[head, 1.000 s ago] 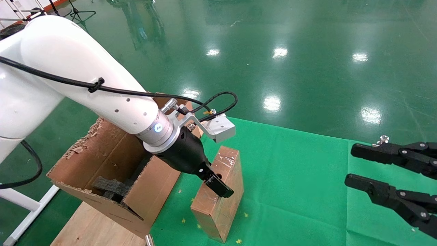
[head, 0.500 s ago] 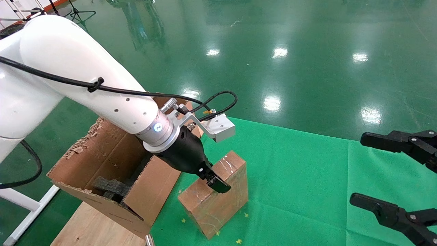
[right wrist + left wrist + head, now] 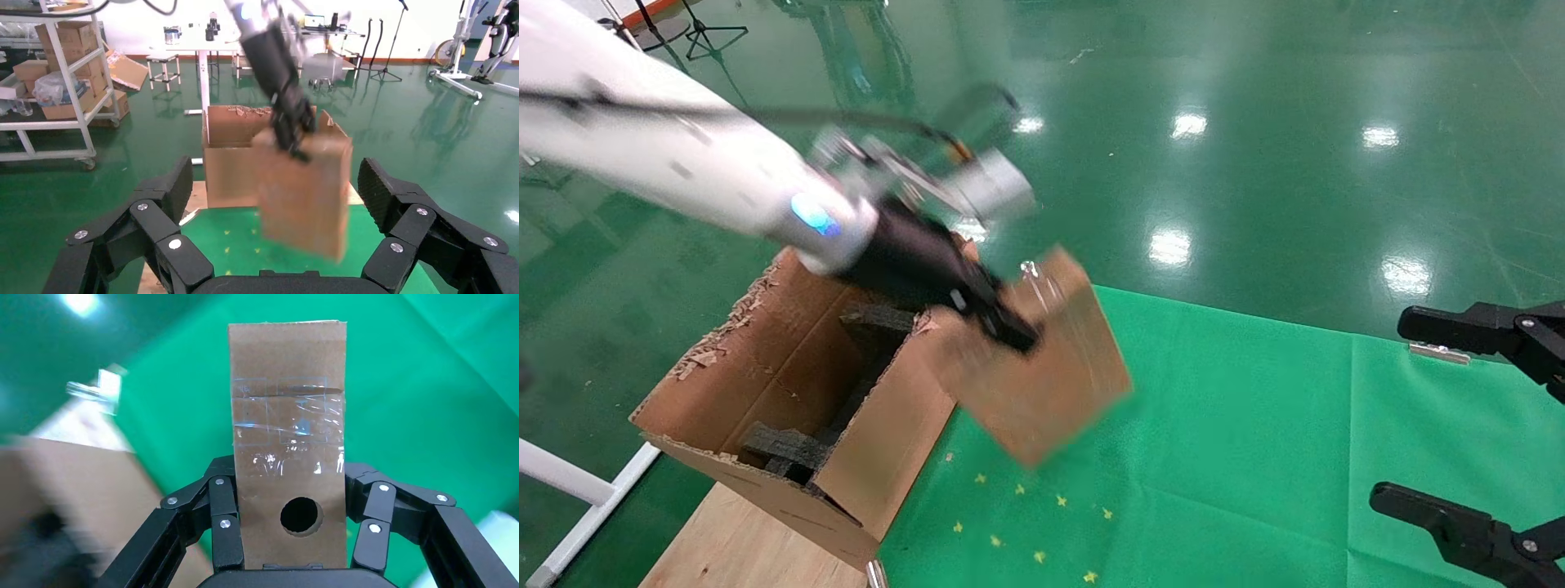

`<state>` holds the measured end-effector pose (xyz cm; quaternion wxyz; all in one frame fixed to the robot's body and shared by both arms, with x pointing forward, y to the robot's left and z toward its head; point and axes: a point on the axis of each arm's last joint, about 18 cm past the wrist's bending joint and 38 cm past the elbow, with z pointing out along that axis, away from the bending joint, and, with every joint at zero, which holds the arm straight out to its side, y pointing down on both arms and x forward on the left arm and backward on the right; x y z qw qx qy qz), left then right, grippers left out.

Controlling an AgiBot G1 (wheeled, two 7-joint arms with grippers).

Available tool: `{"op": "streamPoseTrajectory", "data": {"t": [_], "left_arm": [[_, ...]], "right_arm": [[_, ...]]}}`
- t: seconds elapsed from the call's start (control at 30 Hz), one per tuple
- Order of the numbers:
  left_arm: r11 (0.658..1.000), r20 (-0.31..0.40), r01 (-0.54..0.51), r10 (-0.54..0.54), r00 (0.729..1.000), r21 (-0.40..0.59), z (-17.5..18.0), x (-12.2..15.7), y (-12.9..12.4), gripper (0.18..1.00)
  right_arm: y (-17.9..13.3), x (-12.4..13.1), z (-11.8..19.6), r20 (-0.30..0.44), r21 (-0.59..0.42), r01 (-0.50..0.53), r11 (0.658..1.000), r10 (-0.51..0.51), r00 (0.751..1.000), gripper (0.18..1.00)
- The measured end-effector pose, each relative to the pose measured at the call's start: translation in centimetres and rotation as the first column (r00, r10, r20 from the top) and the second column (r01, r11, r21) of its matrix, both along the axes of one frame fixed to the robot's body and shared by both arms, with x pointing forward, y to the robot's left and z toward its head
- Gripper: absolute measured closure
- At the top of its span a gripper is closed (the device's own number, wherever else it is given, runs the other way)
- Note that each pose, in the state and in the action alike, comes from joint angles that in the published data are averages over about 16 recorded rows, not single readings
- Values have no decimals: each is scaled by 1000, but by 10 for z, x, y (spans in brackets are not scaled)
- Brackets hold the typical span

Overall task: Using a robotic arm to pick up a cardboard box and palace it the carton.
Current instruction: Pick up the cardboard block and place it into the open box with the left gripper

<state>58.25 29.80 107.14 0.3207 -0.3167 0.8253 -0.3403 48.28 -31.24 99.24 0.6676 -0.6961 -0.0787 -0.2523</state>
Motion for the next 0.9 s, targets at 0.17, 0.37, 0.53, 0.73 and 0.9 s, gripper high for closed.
{"op": "streamPoseTrajectory", "data": {"t": [0.17,0.37,0.53,0.73,0.9], "left_arm": [[998,128,-33,40,991,-56,49,-9,48,827],[991,239,-92,114,964,-100,92,-25,112,832],[983,257,-156,175,950,-92,98,-34,161,834],[967,192,-252,255,948,-42,72,-32,206,838],[942,106,-336,334,937,6,39,-19,231,843]], "right_arm": [[0,0,0,0,0,0,1000,0,1000,201],[0,0,0,0,0,0,1000,0,1000,181],[0,0,0,0,0,0,1000,0,1000,178],[0,0,0,0,0,0,1000,0,1000,178],[0,0,0,0,0,0,1000,0,1000,178]]}}
